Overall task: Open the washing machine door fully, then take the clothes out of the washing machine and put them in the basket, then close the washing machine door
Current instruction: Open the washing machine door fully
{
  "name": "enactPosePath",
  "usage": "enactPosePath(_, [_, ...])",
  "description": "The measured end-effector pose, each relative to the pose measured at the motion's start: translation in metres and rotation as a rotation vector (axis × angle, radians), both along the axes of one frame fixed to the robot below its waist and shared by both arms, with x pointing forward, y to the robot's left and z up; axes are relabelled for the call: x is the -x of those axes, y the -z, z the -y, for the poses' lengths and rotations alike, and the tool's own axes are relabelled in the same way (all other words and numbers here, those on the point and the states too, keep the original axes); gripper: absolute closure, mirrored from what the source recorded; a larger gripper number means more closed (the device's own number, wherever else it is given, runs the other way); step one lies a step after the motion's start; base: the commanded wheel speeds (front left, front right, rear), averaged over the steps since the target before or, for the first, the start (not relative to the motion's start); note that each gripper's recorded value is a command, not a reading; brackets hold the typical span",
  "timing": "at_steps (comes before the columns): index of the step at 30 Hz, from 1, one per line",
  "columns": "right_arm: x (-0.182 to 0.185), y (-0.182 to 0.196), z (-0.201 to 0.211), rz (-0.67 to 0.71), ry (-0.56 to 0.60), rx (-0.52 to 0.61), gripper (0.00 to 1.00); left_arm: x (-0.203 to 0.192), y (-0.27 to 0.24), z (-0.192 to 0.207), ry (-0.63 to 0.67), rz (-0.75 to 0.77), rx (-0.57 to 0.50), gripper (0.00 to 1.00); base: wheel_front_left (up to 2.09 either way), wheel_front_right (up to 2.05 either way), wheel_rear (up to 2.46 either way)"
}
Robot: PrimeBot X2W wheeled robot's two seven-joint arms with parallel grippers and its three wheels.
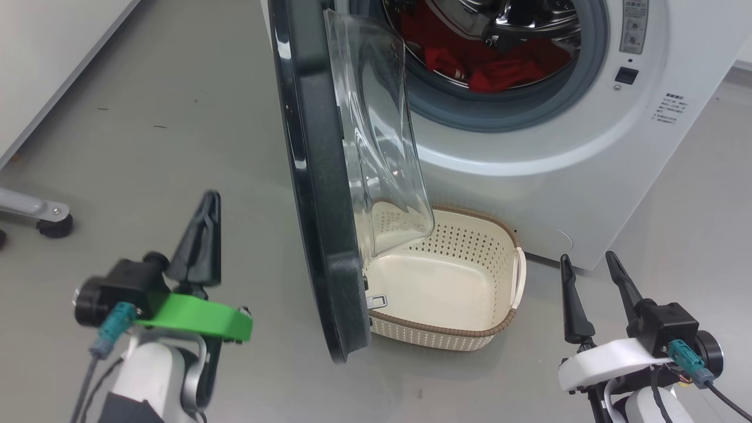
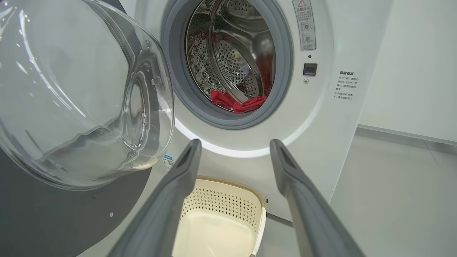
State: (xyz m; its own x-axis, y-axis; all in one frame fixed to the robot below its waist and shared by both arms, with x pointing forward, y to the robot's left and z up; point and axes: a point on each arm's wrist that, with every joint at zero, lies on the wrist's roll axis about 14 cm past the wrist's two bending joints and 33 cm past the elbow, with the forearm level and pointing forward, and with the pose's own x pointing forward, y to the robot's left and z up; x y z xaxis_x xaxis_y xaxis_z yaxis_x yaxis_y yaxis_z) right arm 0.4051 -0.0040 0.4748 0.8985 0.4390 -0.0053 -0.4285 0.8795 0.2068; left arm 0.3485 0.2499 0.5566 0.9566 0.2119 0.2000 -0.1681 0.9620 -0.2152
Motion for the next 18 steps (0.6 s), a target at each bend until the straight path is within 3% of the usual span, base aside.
enactPosePath(10, [0.0, -0.003, 0.0, 0.008, -0.003, -0.003, 0.0, 0.012, -0.128, 0.013, 0.028, 0.379, -0.15, 1.0, 0.0, 0.0, 0.0])
enactPosePath(18, [0.0, -0.003, 0.002, 0.008, 0.003, -0.003, 0.0, 0.026, -0.166, 0.062, 0.19, 0.524, -0.178, 1.0, 0.0, 0.0, 0.0])
